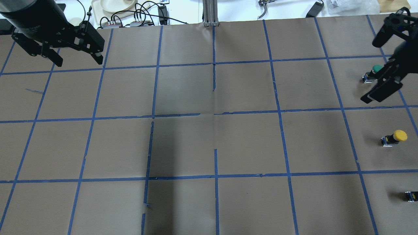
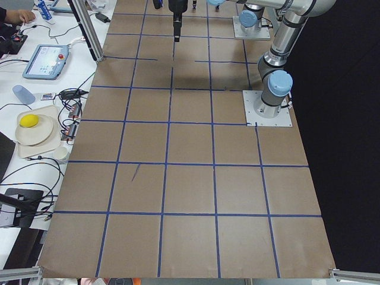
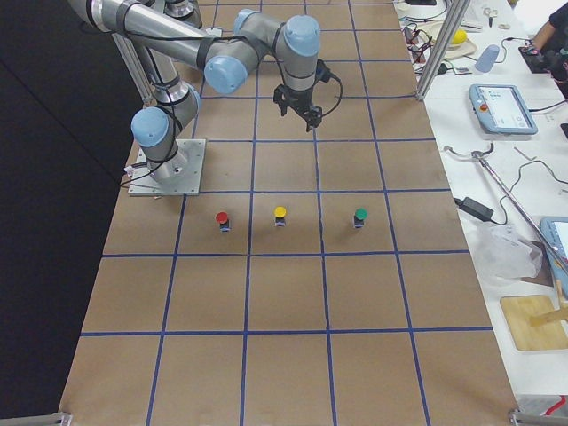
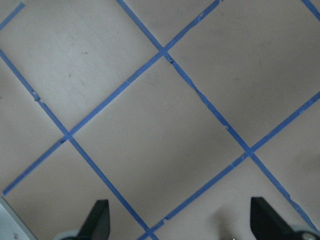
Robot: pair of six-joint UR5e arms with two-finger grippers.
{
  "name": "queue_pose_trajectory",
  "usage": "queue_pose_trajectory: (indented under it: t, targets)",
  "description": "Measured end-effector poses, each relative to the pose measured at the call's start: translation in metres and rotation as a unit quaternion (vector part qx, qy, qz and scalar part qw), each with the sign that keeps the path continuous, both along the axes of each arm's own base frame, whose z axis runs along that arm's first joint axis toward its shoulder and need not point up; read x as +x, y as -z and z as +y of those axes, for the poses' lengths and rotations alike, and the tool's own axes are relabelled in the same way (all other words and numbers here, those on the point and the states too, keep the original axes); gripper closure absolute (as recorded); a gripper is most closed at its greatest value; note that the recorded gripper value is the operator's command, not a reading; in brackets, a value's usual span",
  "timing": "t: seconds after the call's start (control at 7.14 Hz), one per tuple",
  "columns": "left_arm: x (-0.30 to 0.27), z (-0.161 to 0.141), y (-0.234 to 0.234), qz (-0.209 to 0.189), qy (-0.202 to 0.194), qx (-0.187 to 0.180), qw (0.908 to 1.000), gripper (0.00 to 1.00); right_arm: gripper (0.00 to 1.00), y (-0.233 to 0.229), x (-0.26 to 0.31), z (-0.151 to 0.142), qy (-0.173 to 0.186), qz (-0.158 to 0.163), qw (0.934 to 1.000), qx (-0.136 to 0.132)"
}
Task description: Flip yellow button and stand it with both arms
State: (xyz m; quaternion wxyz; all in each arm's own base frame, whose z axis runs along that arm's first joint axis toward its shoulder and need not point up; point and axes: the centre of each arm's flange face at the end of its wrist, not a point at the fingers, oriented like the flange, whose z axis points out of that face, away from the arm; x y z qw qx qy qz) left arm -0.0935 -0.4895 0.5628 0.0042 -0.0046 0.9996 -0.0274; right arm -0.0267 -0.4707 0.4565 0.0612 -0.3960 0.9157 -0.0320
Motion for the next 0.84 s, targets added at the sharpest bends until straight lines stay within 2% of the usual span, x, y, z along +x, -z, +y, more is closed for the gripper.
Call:
queue_pose_trajectory:
  t: [0.14,0.28,0.56,0.84]
  targets:
    - [0.0,0.003,-0.005,0.0,0.004,0.001,1.0,0.0,0.0,-0.013,0.032,-0.005,0.048,-0.001,0.9988,0.007]
    - [0.004,-0.005,0.002,-0.001,0.016,0.005,0.9999,0.0,0.0,-0.022,0.058,-0.007,0.101,-0.002,0.9947,0.018]
    - [0.01,-0.032,0.022,0.0,0.037,0.011,0.9993,0.0,0.0,-0.042,0.093,-0.005,0.204,-0.001,0.9777,0.051]
    - [0.009,-0.039,0.029,0.006,0.006,0.012,0.9999,0.0,0.0,-0.065,0.118,-0.013,0.279,0.015,0.9564,0.086]
